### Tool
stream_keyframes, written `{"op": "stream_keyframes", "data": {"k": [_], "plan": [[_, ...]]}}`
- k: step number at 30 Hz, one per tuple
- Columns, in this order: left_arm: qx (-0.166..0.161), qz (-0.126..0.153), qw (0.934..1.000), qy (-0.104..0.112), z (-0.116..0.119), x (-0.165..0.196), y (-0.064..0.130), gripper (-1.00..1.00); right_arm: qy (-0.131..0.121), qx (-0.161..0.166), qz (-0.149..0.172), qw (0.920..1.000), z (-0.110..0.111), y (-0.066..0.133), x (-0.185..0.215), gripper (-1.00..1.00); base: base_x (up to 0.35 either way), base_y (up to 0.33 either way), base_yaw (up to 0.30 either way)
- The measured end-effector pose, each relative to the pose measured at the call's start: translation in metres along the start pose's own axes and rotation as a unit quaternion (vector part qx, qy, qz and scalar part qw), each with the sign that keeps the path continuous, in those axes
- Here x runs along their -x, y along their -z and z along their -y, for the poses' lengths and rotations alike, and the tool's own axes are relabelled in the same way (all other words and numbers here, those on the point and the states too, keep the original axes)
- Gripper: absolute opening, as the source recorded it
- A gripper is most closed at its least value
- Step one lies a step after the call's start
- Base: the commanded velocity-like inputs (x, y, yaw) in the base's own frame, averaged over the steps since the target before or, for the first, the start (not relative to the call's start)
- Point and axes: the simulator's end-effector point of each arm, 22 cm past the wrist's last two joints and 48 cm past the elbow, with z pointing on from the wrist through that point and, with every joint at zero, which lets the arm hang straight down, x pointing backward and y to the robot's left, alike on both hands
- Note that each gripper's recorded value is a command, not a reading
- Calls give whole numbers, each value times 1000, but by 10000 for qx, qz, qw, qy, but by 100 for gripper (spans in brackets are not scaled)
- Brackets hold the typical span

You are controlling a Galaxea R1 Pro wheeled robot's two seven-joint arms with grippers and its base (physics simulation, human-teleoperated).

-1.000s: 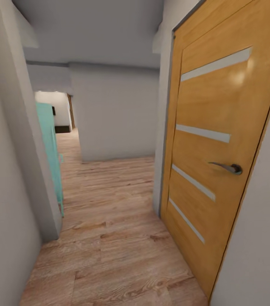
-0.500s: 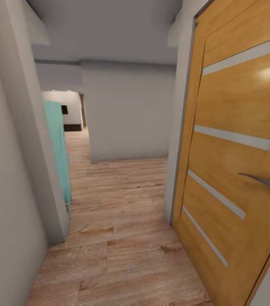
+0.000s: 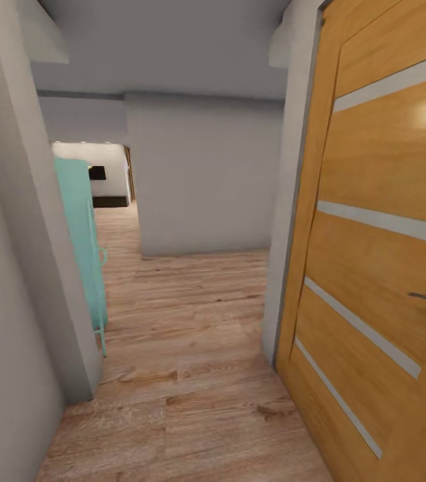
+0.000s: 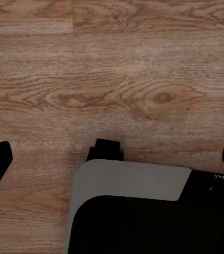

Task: Move the two storage containers from the living room to the garage. In the garage, place one container on the floor and stack the other container on top of it (either order is fine).

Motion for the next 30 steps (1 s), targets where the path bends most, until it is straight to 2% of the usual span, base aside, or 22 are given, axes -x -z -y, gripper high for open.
{"op": "stream_keyframes", "data": {"k": [25,30], "plan": [[-1,0,10000,1,0,0,0,100,-3,1,2,10000,0,0,0,100,321,0,0],[0,0,10000,1,0,0,0,100,-1,2,1,10000,0,0,0,100,321,0,165]]}}
